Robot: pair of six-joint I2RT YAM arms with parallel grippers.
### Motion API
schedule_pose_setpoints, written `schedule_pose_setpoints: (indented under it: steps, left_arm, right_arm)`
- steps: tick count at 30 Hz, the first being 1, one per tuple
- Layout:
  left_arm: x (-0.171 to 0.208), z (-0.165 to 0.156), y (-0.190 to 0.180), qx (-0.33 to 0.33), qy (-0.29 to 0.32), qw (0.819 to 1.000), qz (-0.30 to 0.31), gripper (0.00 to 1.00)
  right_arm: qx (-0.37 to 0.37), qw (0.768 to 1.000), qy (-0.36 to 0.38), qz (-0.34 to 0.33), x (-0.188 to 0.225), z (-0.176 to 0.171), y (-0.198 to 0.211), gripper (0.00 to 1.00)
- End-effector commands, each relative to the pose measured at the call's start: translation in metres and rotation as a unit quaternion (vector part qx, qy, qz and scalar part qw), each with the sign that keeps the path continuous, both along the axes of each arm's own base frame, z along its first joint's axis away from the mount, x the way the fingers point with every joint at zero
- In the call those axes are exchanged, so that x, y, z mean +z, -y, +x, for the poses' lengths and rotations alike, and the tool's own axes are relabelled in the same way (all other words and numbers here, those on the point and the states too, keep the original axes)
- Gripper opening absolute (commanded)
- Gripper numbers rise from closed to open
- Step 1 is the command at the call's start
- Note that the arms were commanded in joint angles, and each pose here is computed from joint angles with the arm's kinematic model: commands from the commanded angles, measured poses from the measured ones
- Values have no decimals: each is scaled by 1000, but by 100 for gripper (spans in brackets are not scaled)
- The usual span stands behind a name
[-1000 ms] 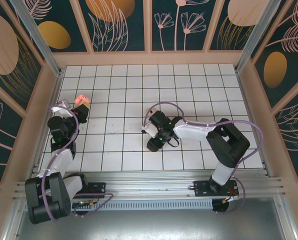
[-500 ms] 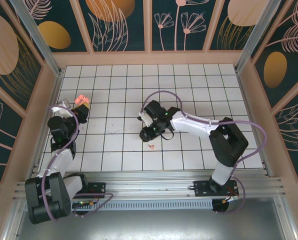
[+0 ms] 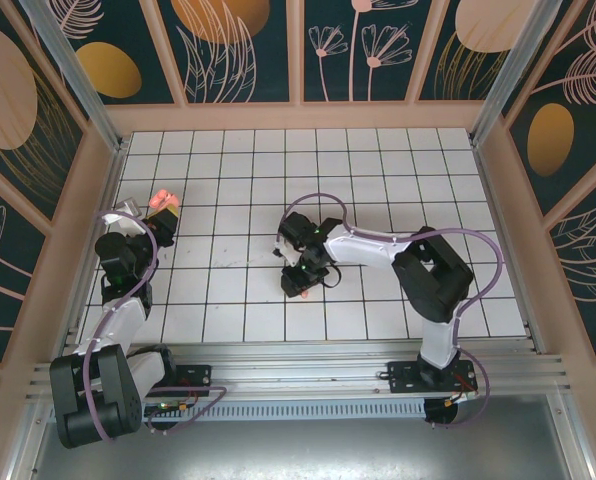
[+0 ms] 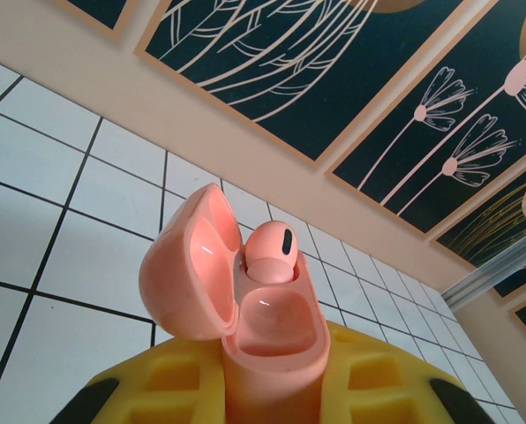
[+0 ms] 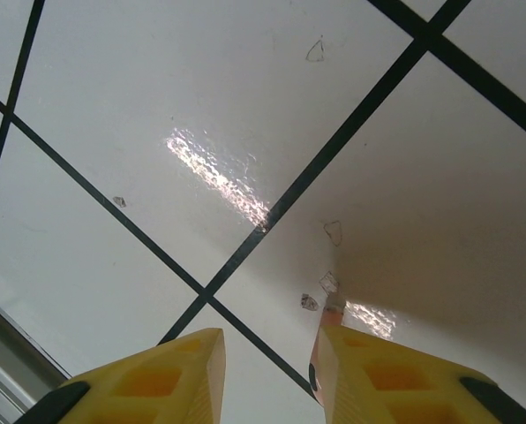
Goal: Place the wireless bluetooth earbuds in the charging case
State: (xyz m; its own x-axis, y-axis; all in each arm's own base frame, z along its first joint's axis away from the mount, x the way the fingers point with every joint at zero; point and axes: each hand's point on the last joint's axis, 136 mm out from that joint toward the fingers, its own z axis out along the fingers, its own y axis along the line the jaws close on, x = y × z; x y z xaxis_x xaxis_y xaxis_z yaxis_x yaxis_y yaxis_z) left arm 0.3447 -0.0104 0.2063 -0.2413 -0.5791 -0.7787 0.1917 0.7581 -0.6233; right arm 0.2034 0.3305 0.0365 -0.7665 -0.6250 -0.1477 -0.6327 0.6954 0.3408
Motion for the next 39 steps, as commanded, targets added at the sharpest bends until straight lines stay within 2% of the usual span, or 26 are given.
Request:
schedule_pose_setpoints:
  steps: [1, 10, 21, 26, 30, 35, 39]
  left_arm:
    - [17, 1, 1, -8, 24, 1000, 12, 7]
    - [16, 1, 1, -7, 23, 1000, 13, 7]
    - [15, 0, 1, -7, 21, 1000, 13, 6]
    - [14, 0, 1, -9, 21, 1000, 11, 6]
    - [16, 0, 1, -9, 23, 1000, 12, 6]
    - [16, 0, 1, -8, 23, 1000, 12, 6]
    - [15, 0, 1, -8, 22, 1000, 13, 6]
  right_arm:
    - [19, 1000, -9, -6, -1, -6, -4, 33]
    - [39, 999, -13, -10, -2, -9, -5, 32]
    - [110, 993, -30, -9, 5, -36, -4, 29]
    - [63, 998, 7, 12, 24, -14, -9, 35]
    - [14, 1000, 19, -2, 25, 9, 2, 39]
    - [12, 999, 6, -32, 9, 9, 12, 39]
    - [23, 999, -8, -26, 4, 3, 7, 37]
